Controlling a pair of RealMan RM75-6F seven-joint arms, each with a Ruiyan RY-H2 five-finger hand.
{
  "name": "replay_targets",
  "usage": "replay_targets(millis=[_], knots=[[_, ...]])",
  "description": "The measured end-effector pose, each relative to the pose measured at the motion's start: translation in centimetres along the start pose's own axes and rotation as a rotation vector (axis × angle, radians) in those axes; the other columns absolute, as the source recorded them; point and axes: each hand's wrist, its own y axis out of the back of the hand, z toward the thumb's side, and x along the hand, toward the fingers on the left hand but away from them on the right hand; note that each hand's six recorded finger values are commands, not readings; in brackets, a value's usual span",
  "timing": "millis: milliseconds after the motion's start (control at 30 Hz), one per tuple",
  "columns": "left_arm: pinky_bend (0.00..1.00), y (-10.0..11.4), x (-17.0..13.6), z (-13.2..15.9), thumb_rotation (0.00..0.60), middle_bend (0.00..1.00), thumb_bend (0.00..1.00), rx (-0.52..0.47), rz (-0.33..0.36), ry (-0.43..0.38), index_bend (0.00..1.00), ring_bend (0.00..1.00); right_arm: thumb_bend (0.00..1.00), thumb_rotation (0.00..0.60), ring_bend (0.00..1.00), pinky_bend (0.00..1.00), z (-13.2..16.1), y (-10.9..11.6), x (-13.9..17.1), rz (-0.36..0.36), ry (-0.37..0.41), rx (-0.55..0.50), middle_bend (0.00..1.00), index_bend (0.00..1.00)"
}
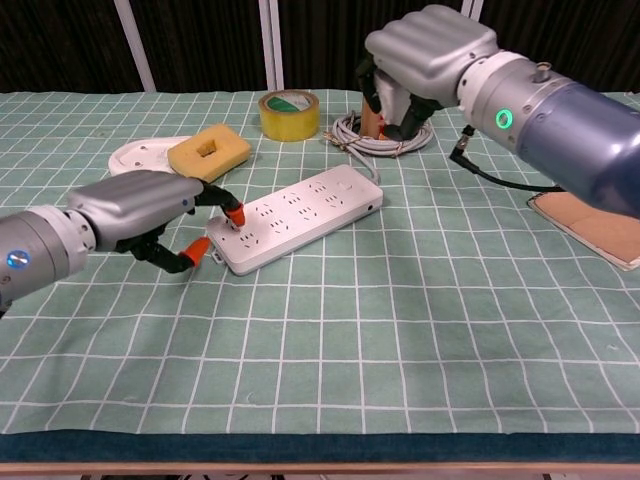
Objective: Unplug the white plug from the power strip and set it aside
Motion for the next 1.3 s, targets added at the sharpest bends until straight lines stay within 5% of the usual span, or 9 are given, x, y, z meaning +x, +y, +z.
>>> replay_targets(millis=[167, 267, 433, 900, 1300], knots=[[0.22, 1.9, -0.4, -1.3, 0.6, 0.19, 0.31, -0.017, 0.053, 0.028, 0.23, 0.12, 0.67, 0.6, 0.3, 0.32, -2.4, -0.7, 1.4, 0.039, -0.061, 0.023, 0.36, 0.35], [0.2, 3.0, -0.7, -2.1, 0.6, 0.17, 0.18, -0.043, 0.089, 0.049, 0.21, 0.12, 0.54, 0.6, 0.22, 0.24, -3.3, -0.8, 2.1, 0.048, -0.09, 0.034, 0.27, 0.21], [0.18, 5.4, -1.7, -3.7, 0.6, 0.15, 0.15, -0.089, 0.164, 0.077, 0.19, 0.1, 0.3, 0.6, 0.04, 0.1, -4.2, -1.1, 3.2, 0.076, -0.126, 0.036, 0.09, 0.0], [0.17, 7.2, -8.2, -8.5, 0.6, 0.14, 0.15, -0.121, 0.271, 0.18, 0.17, 0.1, 0.25, 0.6, 0.0, 0.03, -5.9, -1.8, 6.8, 0.106, -0.202, 0.018, 0.0, 0.0], [0.06, 6.1, -16.9, -14.4, 0.6, 0.02, 0.03, -0.09, 0.319, 0.323, 0.01, 0.0, 0.2, 0.6, 0.0, 0.0, -11.6, -2.9, 16.0, 0.052, -0.293, -0.196, 0.0, 0.0]])
